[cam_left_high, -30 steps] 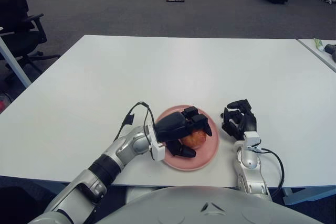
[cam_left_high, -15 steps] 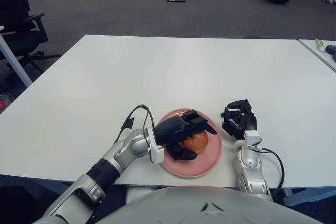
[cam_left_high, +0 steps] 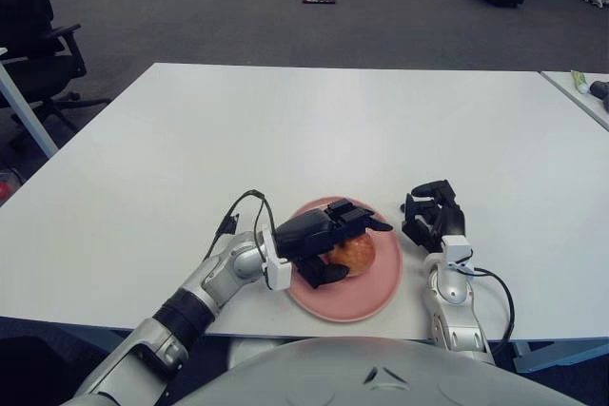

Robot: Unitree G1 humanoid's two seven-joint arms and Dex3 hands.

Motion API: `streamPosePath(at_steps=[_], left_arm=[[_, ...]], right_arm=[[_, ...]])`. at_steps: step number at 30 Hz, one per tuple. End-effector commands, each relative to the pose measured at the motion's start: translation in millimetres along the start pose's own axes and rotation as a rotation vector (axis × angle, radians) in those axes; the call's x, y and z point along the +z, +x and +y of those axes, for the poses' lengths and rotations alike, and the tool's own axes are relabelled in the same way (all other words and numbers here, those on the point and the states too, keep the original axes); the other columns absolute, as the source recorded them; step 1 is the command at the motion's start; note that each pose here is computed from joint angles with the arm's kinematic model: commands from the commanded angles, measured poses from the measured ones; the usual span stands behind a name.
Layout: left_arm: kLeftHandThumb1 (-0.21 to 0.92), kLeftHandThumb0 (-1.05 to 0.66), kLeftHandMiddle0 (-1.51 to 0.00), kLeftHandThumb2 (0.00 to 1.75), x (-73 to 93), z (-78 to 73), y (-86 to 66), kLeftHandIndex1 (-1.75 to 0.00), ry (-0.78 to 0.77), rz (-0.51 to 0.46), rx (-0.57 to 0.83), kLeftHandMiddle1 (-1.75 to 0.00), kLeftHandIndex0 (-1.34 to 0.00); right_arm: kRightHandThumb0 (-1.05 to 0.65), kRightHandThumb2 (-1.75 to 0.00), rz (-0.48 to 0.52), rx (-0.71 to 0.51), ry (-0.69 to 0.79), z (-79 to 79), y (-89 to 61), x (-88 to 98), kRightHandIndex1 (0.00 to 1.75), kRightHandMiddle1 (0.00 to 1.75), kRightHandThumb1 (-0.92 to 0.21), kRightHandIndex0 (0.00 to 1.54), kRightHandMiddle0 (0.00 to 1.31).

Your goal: Put the apple into the plate.

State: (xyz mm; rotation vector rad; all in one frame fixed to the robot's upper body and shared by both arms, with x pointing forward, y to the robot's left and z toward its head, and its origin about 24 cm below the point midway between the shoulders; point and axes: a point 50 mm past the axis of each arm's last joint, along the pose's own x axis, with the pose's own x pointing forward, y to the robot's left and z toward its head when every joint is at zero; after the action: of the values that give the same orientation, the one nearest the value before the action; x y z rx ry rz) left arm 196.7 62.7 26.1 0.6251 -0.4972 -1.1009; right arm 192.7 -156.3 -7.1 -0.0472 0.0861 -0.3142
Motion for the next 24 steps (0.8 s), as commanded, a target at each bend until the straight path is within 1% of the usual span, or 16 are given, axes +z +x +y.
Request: streamPosePath(at_steps=[1, 3, 6, 12, 15, 16, 20, 21, 22, 23, 24], left_arm=[[0.92, -1.0, 0.0, 1.09, -4.2, 5.2, -2.5, -0.35, 0.029, 0.025, 0.036, -0.45, 0.0], [0.92, -0.99, 0.0, 1.08, -4.6, 7.3, -3.1, -0.27, 0.041, 0.028, 0.053, -0.42, 0.0], [0.92, -0.99, 0.0, 1.06, -5.6, 9.9, -4.4, -0.23, 0.052, 0.039, 0.074, -0.41, 0.0], [0.92, -0.98, 0.0, 1.09, -11.1, 16.3, -9.7, -0.19, 0.075, 0.072, 0.131, -0.4, 0.0], [0.92, -0.98, 0.0, 1.1, -15.0, 19.3, -12.8, -0.18, 0.08, 0.083, 0.189, -0.4, 0.0], [0.92, -0.98, 0.0, 1.12, -16.0, 20.4, -13.6, -0.15, 0.074, 0.081, 0.217, -0.38, 0.0], [0.92, -0.97, -0.02, 1.13, -19.5, 24.9, -16.1, -0.24, 0.045, 0.066, 0.311, -0.46, 0.0], [0.92, -0.97, -0.04, 1.15, -20.7, 26.5, -16.8, -0.32, 0.037, 0.061, 0.337, -0.49, 0.0], [0.92, -0.97, -0.05, 1.15, -22.8, 29.6, -17.1, -0.35, 0.026, 0.056, 0.377, -0.49, 0.0], [0.92, -0.95, -0.09, 1.17, -24.2, 31.7, -17.3, -0.48, 0.018, 0.053, 0.404, -0.53, 0.0], [0.92, -0.95, -0.11, 1.18, -25.8, 37.0, -18.3, -0.56, 0.014, 0.053, 0.445, -0.55, 0.0]], right_arm=[[-0.38, -0.83, 0.055, 0.015, -0.003, -2.0, -3.4, -9.6, 1.32, 1.75, -0.7, 0.53, 0.32], [-0.38, -0.83, 0.055, 0.017, -0.002, -2.5, -3.3, -9.9, 1.32, 1.75, -0.7, 0.53, 0.32], [-0.38, -0.81, 0.054, 0.016, -0.005, -2.9, -3.2, -10.1, 1.32, 1.75, -0.72, 0.52, 0.32], [-0.37, -0.78, 0.046, 0.009, -0.015, -3.0, -3.1, -9.6, 1.32, 1.75, -0.74, 0.53, 0.3], [-0.37, -0.81, 0.041, 0.013, -0.021, -2.6, -3.0, -9.4, 1.31, 1.75, -0.72, 0.58, 0.31], [-0.38, -0.82, 0.039, 0.014, -0.022, -2.6, -2.9, -9.4, 1.32, 1.75, -0.71, 0.59, 0.32], [-0.38, -0.85, 0.033, 0.017, -0.025, -2.8, -2.9, -9.6, 1.33, 1.75, -0.69, 0.61, 0.33], [-0.38, -0.85, 0.032, 0.017, -0.025, -2.9, -2.9, -9.7, 1.34, 1.75, -0.69, 0.61, 0.33], [-0.38, -0.86, 0.029, 0.017, -0.024, -2.9, -2.8, -9.7, 1.34, 1.75, -0.68, 0.61, 0.34], [-0.38, -0.86, 0.026, 0.017, -0.023, -2.9, -2.8, -9.8, 1.35, 1.75, -0.68, 0.61, 0.34], [-0.38, -0.86, 0.022, 0.016, -0.02, -2.9, -2.8, -9.7, 1.35, 1.75, -0.68, 0.61, 0.34]])
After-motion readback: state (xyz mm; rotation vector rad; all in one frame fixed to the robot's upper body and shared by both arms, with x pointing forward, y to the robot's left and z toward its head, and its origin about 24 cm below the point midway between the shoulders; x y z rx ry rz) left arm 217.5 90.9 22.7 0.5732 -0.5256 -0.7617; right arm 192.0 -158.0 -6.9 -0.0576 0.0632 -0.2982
